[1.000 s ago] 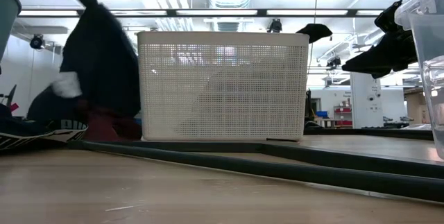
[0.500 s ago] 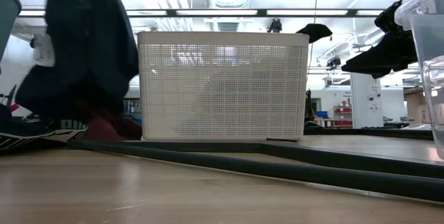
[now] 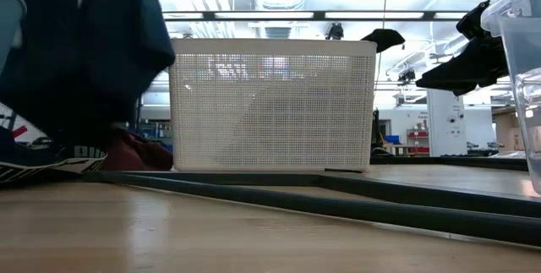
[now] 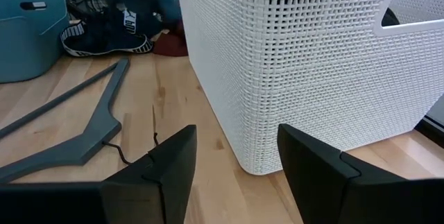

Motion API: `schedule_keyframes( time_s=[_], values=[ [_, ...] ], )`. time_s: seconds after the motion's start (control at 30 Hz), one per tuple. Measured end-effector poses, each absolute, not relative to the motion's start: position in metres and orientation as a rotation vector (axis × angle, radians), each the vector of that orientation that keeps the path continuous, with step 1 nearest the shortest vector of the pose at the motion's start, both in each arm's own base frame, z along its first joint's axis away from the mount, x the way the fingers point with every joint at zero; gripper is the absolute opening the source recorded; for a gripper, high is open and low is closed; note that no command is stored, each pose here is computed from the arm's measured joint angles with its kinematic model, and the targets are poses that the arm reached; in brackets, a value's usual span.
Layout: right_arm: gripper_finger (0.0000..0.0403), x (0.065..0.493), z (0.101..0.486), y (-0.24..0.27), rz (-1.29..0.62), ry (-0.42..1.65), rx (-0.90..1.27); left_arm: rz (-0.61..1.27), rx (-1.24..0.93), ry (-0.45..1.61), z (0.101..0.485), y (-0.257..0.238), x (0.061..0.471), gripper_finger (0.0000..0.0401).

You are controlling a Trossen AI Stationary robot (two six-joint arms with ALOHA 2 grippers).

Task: Pick & Place Cloths
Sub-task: Put the dark blue shorts into the dark green bin

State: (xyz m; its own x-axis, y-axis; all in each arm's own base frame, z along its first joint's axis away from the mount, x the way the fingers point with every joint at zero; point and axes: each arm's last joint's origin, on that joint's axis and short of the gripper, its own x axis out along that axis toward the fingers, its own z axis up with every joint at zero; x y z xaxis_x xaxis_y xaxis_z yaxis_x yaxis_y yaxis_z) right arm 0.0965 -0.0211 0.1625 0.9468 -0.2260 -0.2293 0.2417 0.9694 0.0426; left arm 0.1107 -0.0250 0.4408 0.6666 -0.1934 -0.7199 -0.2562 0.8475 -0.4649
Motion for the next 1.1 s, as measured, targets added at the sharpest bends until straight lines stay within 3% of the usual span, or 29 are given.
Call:
schedule_keyframes(
  time_s=[0.27, 0.7, 1.1],
  values=[
    [0.0172, 0.097, 0.162, -0.021, -0.239, 0.225, 0.071, -0.236, -0.626, 0.741, 0.456, -0.053, 0.119, 0.0007],
    [0.0130, 0.097, 0.162, -0.021, -0.238, 0.225, 0.071, -0.321, -0.799, 0.921, 0.440, -0.135, 0.129, 0.0010],
    [0.0092, 0.097, 0.162, -0.021, -0.238, 0.225, 0.071, -0.322, -0.892, 0.844, 0.445, -0.179, 0.108, 0.0007]
  ],
)
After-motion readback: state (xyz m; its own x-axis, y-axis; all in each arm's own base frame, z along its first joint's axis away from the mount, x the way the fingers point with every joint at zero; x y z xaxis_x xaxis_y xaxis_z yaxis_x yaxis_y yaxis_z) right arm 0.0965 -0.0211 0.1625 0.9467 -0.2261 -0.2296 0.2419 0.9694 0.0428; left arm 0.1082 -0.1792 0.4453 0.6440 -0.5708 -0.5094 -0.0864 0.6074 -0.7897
